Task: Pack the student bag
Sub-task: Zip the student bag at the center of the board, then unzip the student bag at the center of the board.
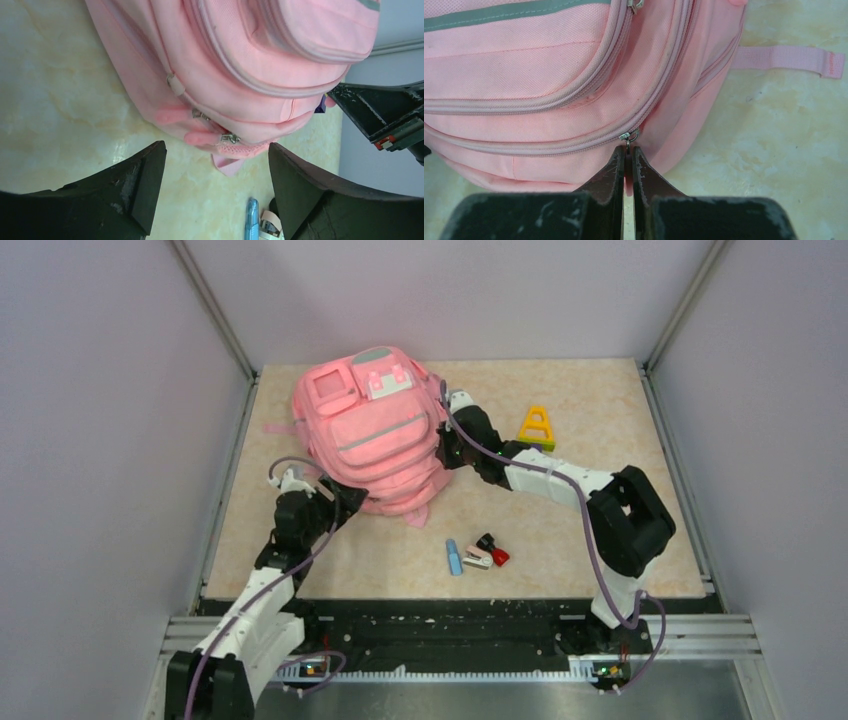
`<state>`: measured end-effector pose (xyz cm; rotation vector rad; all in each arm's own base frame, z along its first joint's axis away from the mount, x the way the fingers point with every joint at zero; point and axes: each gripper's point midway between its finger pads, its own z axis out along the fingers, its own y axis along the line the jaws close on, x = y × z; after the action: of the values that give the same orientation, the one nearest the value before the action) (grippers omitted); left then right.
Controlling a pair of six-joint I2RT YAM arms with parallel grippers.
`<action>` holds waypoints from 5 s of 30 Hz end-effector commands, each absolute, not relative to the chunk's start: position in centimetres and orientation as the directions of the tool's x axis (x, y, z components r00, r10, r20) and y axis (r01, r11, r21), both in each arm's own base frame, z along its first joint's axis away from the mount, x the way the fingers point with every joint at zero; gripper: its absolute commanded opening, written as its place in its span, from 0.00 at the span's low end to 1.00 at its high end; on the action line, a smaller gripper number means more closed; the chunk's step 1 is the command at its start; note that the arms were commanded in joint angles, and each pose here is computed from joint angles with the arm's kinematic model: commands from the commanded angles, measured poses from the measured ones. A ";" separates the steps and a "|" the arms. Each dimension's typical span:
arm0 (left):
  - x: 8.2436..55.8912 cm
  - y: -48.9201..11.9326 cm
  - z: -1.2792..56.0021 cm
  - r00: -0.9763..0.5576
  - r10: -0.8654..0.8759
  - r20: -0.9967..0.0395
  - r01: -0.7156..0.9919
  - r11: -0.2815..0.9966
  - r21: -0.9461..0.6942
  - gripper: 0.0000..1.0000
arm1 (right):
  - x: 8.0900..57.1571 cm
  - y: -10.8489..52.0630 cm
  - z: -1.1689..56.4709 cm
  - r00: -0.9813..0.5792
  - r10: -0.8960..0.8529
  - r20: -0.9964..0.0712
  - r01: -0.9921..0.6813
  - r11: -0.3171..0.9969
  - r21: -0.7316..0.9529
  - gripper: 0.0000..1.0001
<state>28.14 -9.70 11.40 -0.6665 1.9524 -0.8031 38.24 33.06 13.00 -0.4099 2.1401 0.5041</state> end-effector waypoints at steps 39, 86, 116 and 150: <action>29.2 -2.8 12.3 -0.184 -0.682 -0.708 -0.319 0.723 -0.613 0.00 | 33.3 29.3 13.2 -0.530 -0.110 -0.841 -0.395 0.909 0.130 0.00; 27.2 0.3 15.1 -0.295 -0.642 -0.708 -0.278 0.767 -0.579 0.00 | 40.2 28.4 21.3 -0.127 -0.276 -0.953 -0.788 0.611 -0.072 0.49; 27.4 -0.9 15.5 -0.338 -0.636 -0.694 -0.217 0.770 -0.600 0.00 | 33.8 40.1 18.3 0.176 -0.309 -0.935 -0.984 -0.070 -0.163 0.61; 27.8 0.7 16.5 -0.171 -0.727 -0.665 -0.274 0.683 -0.676 0.00 | 26.7 40.5 12.7 -0.379 -0.595 -0.708 -0.919 0.330 0.215 0.00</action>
<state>25.37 -0.66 11.39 -0.8430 1.9738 -0.4833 30.30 40.38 14.32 -1.3415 1.8622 0.8215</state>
